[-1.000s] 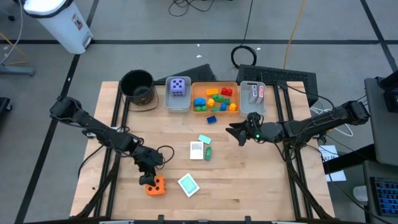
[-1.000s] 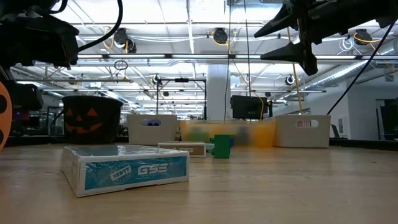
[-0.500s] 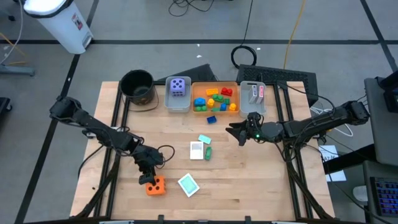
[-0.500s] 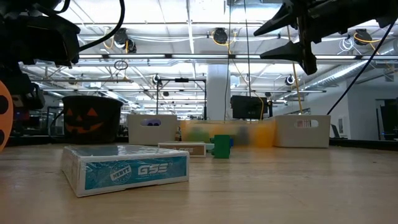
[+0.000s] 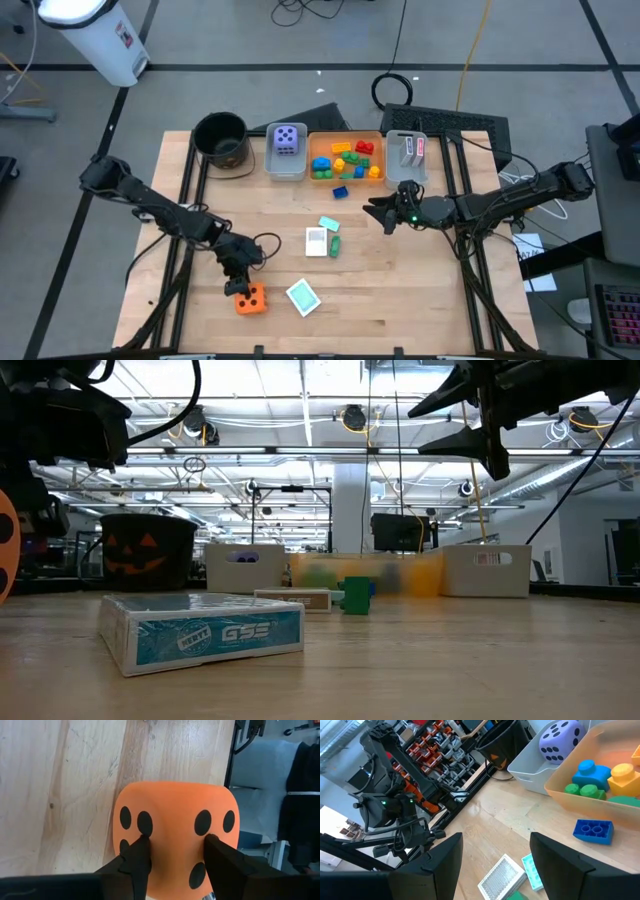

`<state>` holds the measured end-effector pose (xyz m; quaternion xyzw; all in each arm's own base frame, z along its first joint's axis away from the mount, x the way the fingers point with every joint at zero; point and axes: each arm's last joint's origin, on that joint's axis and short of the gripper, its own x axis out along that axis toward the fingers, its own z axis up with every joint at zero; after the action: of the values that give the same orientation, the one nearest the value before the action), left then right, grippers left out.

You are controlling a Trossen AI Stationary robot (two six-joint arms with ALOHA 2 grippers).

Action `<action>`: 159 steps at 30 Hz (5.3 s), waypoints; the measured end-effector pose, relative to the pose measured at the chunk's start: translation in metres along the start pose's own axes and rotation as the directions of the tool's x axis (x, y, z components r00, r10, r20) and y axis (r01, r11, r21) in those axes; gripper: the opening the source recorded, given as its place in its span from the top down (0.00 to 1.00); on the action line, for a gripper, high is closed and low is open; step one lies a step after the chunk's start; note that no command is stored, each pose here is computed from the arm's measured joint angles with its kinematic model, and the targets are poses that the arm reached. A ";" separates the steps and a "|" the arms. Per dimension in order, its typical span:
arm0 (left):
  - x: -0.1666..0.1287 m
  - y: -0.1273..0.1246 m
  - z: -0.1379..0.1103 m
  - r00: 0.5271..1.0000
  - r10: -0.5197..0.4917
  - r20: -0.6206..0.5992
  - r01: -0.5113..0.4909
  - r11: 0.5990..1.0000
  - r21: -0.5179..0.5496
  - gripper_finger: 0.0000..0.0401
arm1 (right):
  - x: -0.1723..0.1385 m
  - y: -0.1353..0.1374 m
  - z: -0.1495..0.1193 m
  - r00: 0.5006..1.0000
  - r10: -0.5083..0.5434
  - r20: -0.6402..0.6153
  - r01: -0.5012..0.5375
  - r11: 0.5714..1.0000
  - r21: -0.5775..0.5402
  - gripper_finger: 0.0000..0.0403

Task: Pick & Place Toys
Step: Put the orange dice into the left gray bin, then put the dark green game piece into the orange bin

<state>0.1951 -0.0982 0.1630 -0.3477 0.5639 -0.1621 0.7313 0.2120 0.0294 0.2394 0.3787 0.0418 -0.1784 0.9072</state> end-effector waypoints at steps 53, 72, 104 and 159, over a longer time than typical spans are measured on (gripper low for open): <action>-0.135 0.050 0.075 0.723 -0.030 0.690 0.257 0.939 -0.228 0.67 | 0.000 0.001 0.001 1.000 0.004 0.008 -0.003 0.998 -0.055 0.45; -0.231 0.096 0.112 0.506 0.381 0.774 0.194 0.824 -0.532 0.77 | 0.014 -0.012 0.031 0.980 0.190 -0.053 -0.195 0.975 -0.103 0.45; -0.227 0.143 0.114 0.503 0.616 0.606 0.092 0.660 -0.746 0.77 | 0.016 -0.018 0.037 0.967 0.233 -0.104 -0.243 0.966 -0.092 0.45; -0.236 0.135 0.136 0.498 0.305 0.812 0.220 0.861 -0.458 0.41 | 0.016 -0.017 0.038 0.965 0.244 -0.094 -0.252 0.964 -0.090 0.45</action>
<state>0.2283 0.1898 0.2539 -0.5452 0.1505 0.2071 0.7983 0.2186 -0.0131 0.2515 0.3416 0.0405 -0.0454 0.9379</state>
